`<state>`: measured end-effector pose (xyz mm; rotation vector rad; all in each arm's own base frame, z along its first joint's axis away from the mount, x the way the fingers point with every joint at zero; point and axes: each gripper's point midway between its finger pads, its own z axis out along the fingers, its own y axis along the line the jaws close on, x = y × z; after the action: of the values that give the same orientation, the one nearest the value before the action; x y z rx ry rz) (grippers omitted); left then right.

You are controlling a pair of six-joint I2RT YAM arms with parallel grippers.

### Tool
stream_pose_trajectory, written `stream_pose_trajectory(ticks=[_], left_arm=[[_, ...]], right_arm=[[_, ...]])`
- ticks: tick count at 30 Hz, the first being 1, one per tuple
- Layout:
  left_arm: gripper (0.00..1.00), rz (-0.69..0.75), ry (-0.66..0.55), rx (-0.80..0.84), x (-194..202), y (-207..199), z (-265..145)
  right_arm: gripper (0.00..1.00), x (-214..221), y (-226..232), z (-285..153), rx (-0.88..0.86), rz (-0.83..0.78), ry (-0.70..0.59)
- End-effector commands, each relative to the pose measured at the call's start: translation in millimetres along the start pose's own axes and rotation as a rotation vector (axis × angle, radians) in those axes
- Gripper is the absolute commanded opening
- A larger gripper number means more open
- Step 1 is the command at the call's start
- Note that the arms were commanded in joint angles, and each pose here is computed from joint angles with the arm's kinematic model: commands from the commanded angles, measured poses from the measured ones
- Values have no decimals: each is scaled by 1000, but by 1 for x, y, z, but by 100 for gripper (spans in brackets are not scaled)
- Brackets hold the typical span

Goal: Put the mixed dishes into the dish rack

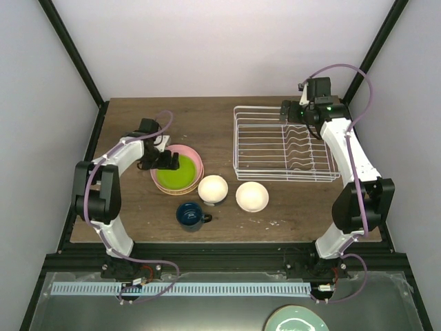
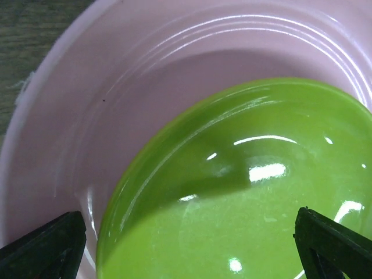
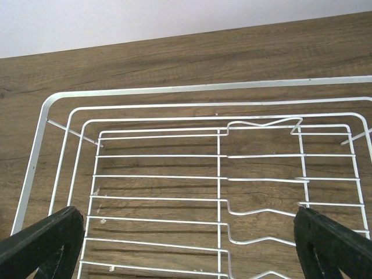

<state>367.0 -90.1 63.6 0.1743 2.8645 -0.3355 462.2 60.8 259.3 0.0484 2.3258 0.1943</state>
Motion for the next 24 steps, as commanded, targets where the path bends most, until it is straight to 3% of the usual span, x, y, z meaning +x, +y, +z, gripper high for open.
stream_pose_trajectory(ticks=[1,8,13,24], left_arm=[[100,23,-37,-17,-16,2,1],[99,10,-17,25,-5,-3,11],[91,5,-1,42,1,-4,14],[38,-4,16,47,17,-7,6]], right_arm=[[100,3,1,-8,14,-6,3],[100,3,2,-1,14,-13,16],[100,-1,2,3,14,-18,15],[100,-10,4,14,18,-56,31]])
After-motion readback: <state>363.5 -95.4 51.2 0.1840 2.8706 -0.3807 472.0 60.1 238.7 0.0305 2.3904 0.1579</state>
